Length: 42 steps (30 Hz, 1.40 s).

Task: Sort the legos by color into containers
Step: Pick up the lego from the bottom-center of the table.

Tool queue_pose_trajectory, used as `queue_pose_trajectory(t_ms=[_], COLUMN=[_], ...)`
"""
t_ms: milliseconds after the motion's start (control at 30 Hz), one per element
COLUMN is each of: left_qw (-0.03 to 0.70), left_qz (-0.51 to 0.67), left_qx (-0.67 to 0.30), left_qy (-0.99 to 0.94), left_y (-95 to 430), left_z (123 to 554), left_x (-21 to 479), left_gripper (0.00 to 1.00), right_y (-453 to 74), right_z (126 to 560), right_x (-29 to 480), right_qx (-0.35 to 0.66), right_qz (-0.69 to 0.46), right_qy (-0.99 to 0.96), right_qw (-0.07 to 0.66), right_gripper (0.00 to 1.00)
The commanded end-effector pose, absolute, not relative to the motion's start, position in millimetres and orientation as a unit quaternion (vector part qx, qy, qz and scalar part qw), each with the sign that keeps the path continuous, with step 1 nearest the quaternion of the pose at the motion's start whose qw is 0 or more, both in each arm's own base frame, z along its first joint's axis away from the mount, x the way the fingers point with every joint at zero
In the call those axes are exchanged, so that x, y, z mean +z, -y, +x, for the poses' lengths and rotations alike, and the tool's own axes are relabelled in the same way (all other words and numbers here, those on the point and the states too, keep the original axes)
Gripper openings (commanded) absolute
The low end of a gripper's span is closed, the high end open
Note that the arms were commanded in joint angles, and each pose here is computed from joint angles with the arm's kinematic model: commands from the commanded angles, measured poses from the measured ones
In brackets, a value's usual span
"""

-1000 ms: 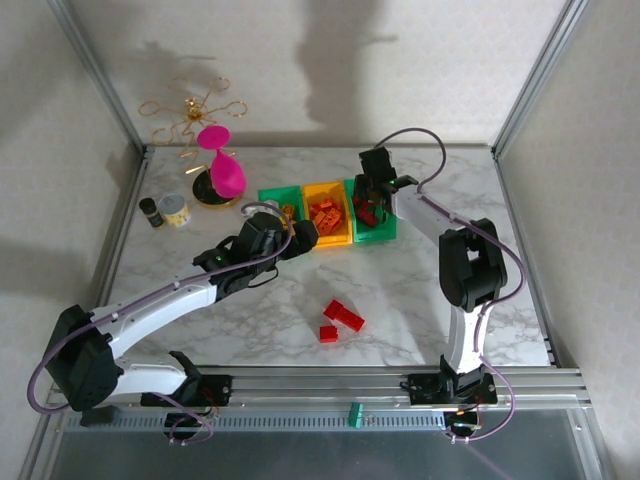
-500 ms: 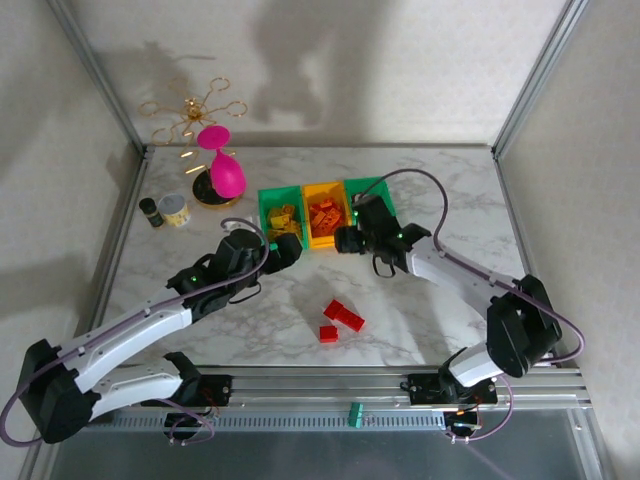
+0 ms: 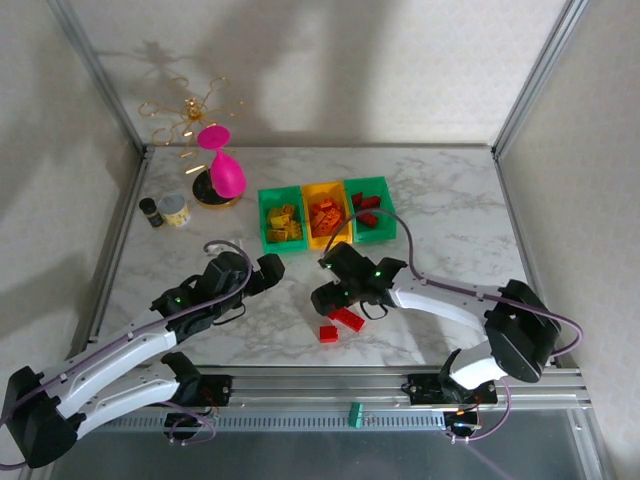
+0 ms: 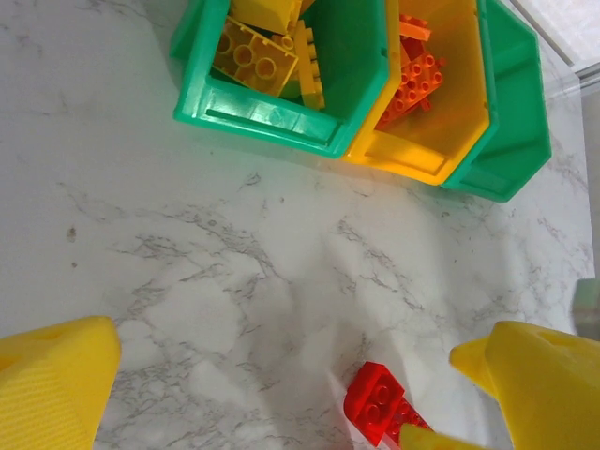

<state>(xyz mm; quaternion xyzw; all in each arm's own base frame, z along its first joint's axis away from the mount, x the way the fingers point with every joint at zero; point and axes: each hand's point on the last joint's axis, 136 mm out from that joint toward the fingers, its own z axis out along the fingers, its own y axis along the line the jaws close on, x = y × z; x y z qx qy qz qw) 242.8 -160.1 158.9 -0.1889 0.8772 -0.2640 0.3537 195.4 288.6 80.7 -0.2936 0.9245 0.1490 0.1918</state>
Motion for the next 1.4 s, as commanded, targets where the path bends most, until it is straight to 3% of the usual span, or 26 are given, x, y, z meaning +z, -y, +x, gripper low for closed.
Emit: queue_pose_trajectory(t_ms=[0, 367, 700, 833, 933, 1133, 1367], left_qw=[0.354, 0.357, 0.356, 0.356, 0.358, 0.369, 0.380], left_qz=[-0.213, -0.214, -0.209, -0.206, -0.203, -0.191, -0.174], left_qx=[-0.240, -0.232, -0.232, -0.234, -0.235, -0.258, -0.271], left_qy=[-0.878, -0.879, -0.881, -0.881, -0.880, -0.872, -0.867], left_y=[144.5, 142.5, 146.7, 149.9, 151.1, 161.8, 180.8], left_z=[239.2, 240.3, 244.1, 246.5, 247.5, 255.1, 273.5], left_x=[148.7, 147.9, 148.1, 152.6, 155.2, 173.1, 189.6], left_gripper=[1.00, 1.00, 1.00, 1.00, 1.00, 1.00, 1.00], right_y=[-285.4, -287.1, -280.1, -286.3, -289.4, -279.4, -228.3], right_z=[186.1, 190.2, 201.6, 205.9, 212.9, 259.7, 364.1], right_x=[60.1, 30.1, 20.9, 31.4, 44.1, 98.7, 143.0], right_qx=[0.115, 0.048, 0.028, 0.047, 0.074, 0.118, 0.078], right_qz=[-0.324, -0.330, -0.294, -0.281, -0.265, -0.193, -0.070], right_qy=[-0.923, -0.930, -0.943, -0.944, -0.945, -0.945, -0.941], right_qw=[0.173, 0.153, 0.155, 0.165, 0.175, 0.238, 0.323], right_gripper=[0.85, 0.82, 0.61, 0.47, 0.45, 0.45, 0.45])
